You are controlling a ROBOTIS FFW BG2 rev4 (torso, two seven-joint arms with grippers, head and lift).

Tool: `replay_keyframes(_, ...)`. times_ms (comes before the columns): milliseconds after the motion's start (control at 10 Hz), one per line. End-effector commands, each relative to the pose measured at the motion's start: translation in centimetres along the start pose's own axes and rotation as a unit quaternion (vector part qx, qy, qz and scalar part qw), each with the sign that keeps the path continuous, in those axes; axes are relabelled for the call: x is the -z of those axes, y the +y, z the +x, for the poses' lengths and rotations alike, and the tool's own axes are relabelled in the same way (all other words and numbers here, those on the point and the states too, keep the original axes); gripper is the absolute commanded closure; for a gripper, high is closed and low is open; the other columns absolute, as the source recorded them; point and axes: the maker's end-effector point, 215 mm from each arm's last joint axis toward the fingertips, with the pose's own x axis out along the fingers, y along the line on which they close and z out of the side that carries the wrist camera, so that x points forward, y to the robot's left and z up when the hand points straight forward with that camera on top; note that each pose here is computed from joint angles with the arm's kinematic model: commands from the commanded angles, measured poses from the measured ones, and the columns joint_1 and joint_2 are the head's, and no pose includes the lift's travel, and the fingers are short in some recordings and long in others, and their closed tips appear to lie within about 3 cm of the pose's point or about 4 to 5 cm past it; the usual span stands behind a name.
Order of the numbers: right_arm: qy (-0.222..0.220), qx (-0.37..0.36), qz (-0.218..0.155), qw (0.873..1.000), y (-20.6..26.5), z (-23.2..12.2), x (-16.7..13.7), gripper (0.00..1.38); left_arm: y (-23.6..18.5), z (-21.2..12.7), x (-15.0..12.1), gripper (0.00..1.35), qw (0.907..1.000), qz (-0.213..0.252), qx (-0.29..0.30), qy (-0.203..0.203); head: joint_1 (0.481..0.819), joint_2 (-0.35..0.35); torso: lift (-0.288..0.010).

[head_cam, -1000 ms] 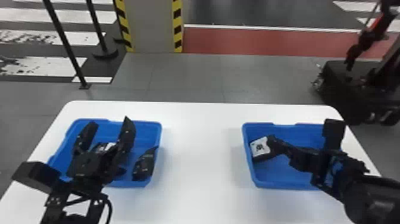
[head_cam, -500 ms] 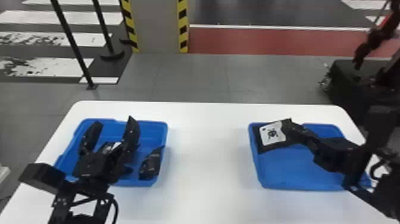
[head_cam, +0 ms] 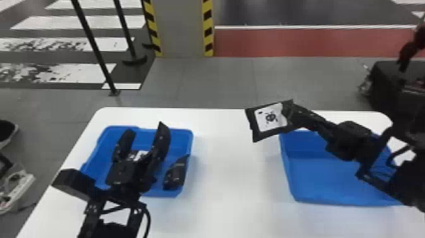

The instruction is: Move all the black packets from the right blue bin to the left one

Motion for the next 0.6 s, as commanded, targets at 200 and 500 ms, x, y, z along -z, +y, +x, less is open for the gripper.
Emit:
replay_keyframes(200,-0.026,-0.138,0.064,0.988,3.7,7.4,-1.5,1.16,-5.1,1.1,-0.7,0.11,0.9953,-0.089,0.037,0.006,0.695,0.133,-0.110)
replay_keyframes(500,-0.013,-0.208,0.090,0.974,7.4,10.2,-1.1,1.16,-9.6,1.7,-1.0,0.11,0.9902,-0.113,0.077,0.030,0.657,0.130,-0.110)
